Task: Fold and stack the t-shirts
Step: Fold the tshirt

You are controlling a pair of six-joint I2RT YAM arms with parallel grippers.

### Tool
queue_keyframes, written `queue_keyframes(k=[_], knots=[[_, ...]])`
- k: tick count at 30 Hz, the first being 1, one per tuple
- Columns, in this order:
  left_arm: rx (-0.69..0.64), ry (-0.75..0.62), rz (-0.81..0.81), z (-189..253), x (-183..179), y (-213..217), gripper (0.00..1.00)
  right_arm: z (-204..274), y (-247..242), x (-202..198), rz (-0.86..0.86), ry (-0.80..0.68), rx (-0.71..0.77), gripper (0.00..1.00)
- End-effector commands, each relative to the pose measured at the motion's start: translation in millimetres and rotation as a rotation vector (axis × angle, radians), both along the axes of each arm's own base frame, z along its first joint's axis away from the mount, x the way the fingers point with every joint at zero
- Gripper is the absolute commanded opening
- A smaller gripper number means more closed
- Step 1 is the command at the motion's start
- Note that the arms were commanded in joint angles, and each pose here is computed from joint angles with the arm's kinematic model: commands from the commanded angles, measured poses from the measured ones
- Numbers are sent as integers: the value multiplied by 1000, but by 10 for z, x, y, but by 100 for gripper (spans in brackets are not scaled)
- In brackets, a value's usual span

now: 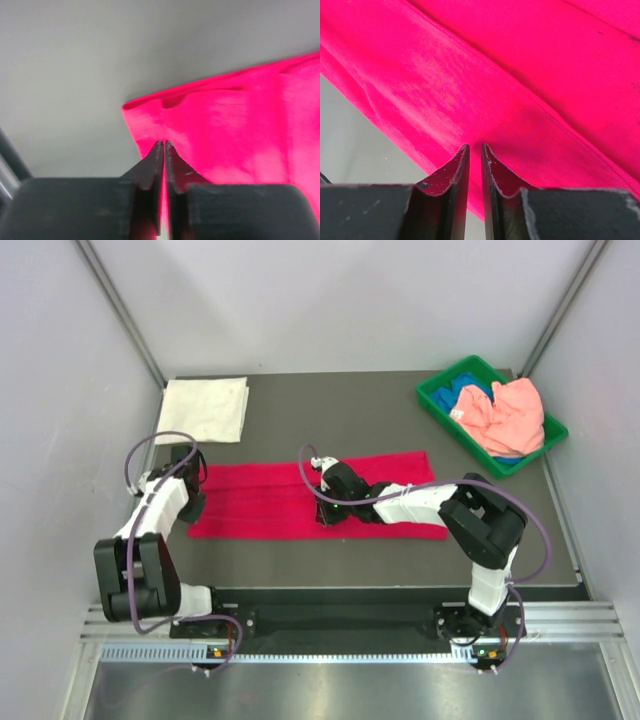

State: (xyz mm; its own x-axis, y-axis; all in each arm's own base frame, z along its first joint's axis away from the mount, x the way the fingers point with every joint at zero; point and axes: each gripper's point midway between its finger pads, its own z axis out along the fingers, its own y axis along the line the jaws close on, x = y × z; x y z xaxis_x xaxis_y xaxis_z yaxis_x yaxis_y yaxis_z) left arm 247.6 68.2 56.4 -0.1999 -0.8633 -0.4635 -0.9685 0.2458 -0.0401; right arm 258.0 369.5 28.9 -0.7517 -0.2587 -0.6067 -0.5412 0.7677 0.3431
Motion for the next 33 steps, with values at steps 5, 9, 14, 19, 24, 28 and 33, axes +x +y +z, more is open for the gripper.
queue_keyframes(k=[5,9,14,19,24,28,33], knots=[[10,-145,-83,105,63,29,26,117,44,113,-12,-29,40,16],[-40,-105,-40,-33,-58,126,25,124,51,124,-13,-31,43,16],[-55,-21,-5,-179,-179,177,22,110,72,127,-9,-24,43,16],[-62,-57,13,-273,-120,170,29,118,75,123,-7,-24,46,16],[-18,-88,21,-206,-102,244,30,124,70,132,-9,-26,46,16],[-1,-66,27,-206,-116,282,32,117,66,137,-11,-25,45,16],[-4,-94,28,-196,-39,285,34,111,59,142,-11,-25,42,16]])
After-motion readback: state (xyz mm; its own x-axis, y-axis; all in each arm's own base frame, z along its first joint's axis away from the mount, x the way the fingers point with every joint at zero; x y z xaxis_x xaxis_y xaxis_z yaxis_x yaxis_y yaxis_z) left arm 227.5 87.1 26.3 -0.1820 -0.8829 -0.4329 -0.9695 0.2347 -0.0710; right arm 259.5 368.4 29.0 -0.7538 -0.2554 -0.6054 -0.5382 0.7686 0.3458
